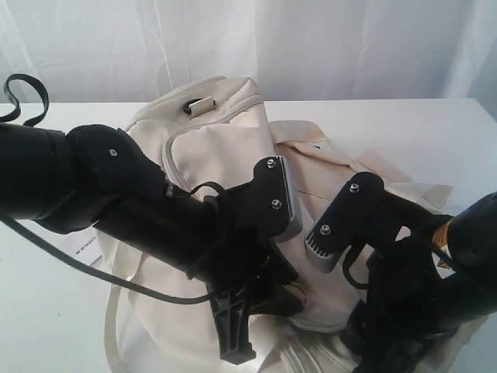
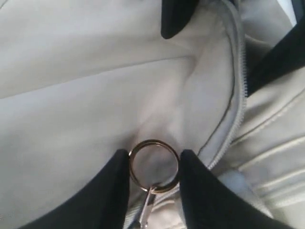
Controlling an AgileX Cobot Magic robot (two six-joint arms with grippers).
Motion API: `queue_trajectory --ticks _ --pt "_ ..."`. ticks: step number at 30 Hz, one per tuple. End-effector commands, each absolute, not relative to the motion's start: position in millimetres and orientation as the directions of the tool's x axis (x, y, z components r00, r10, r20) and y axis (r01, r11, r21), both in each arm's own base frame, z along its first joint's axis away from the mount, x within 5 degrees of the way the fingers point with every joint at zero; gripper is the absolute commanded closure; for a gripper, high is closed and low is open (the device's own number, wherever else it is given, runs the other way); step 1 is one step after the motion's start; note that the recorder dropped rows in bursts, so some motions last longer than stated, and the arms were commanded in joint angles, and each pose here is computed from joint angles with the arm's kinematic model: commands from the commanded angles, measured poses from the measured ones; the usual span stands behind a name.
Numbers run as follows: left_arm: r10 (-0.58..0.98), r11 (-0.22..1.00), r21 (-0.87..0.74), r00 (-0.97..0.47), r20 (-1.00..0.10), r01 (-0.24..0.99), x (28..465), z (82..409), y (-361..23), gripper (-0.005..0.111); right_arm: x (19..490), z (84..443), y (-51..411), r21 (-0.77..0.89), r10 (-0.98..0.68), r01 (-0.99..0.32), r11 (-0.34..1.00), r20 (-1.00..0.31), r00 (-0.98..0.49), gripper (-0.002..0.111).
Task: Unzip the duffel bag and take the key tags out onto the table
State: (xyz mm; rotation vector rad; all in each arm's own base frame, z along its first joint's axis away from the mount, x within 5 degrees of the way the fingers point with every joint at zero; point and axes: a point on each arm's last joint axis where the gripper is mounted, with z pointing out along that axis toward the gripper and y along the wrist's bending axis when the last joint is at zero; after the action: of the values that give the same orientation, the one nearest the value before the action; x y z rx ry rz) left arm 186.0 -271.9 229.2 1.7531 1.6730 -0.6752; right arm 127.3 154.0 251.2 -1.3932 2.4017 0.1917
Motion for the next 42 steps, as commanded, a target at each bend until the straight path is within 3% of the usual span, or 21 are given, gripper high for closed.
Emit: queue_trajectory --ticks 1,2,3,6,8,13,16,19,24,35,42 --pt "0.685 -0.057 0.037 0.067 -0.726 0.998 178.7 227.2 -271.3 0.044 126.6 250.5 152.6 -0.057 -0.805 -0.856 0.513 -0.378 -0.457 0.054" --pt "0.684 -0.053 0.041 0.067 -0.726 0.998 179.2 227.3 -271.3 0.035 126.6 250.5 152.6 -0.057 -0.805 -0.856 0.513 -0.378 -0.457 0.054" --pt "0.684 -0.034 0.059 0.067 -0.726 0.998 181.5 227.4 -271.5 0.018 126.6 250.5 152.6 -0.057 -0.805 -0.856 0.513 -0.378 -0.457 0.054" --pt "0.685 -0.003 0.086 0.065 -0.726 0.996 185.6 226.8 -271.9 0.015 126.5 250.5 152.6 -0.059 -0.808 -0.859 0.509 -0.377 -0.453 0.054" --pt "0.693 -0.007 0.081 0.064 -0.718 0.997 186.4 222.7 -272.6 0.024 126.5 250.5 152.6 -0.058 -0.805 -0.856 0.513 -0.378 -0.457 0.054" --pt "0.733 -0.088 0.048 0.098 -0.673 0.995 182.8 210.1 -271.9 0.063 126.5 250.5 152.6 -0.058 -0.805 -0.856 0.513 -0.378 -0.457 0.054" --pt "0.721 -0.087 0.066 0.108 -0.685 0.994 181.3 217.9 -270.3 0.091 126.4 250.4 152.5 -0.058 -0.806 -0.857 0.512 -0.376 -0.457 0.054" --pt "0.702 -0.085 0.092 0.125 -0.701 0.992 178.9 229.4 -267.6 0.107 126.3 250.3 152.3 -0.057 -0.807 -0.857 0.512 -0.374 -0.457 0.054" --pt "0.671 -0.08 0.134 0.152 -0.726 0.988 174.5 247.9 -262.5 0.107 126.1 250.2 152.1 -0.057 -0.808 -0.857 0.512 -0.371 -0.458 0.055" --pt "0.631 -0.07 0.183 0.185 -0.753 0.981 168.0 270.0 -255.2 0.107 125.3 249.7 151.1 -0.054 -0.812 -0.858 0.511 -0.357 -0.461 0.089" --pt "0.613 -0.062 0.188 0.186 -0.768 0.98 165.4 277.4 -253.0 0.107 125.6 249.6 150.6 -0.061 -0.816 -0.859 0.509 -0.353 -0.458 0.09"
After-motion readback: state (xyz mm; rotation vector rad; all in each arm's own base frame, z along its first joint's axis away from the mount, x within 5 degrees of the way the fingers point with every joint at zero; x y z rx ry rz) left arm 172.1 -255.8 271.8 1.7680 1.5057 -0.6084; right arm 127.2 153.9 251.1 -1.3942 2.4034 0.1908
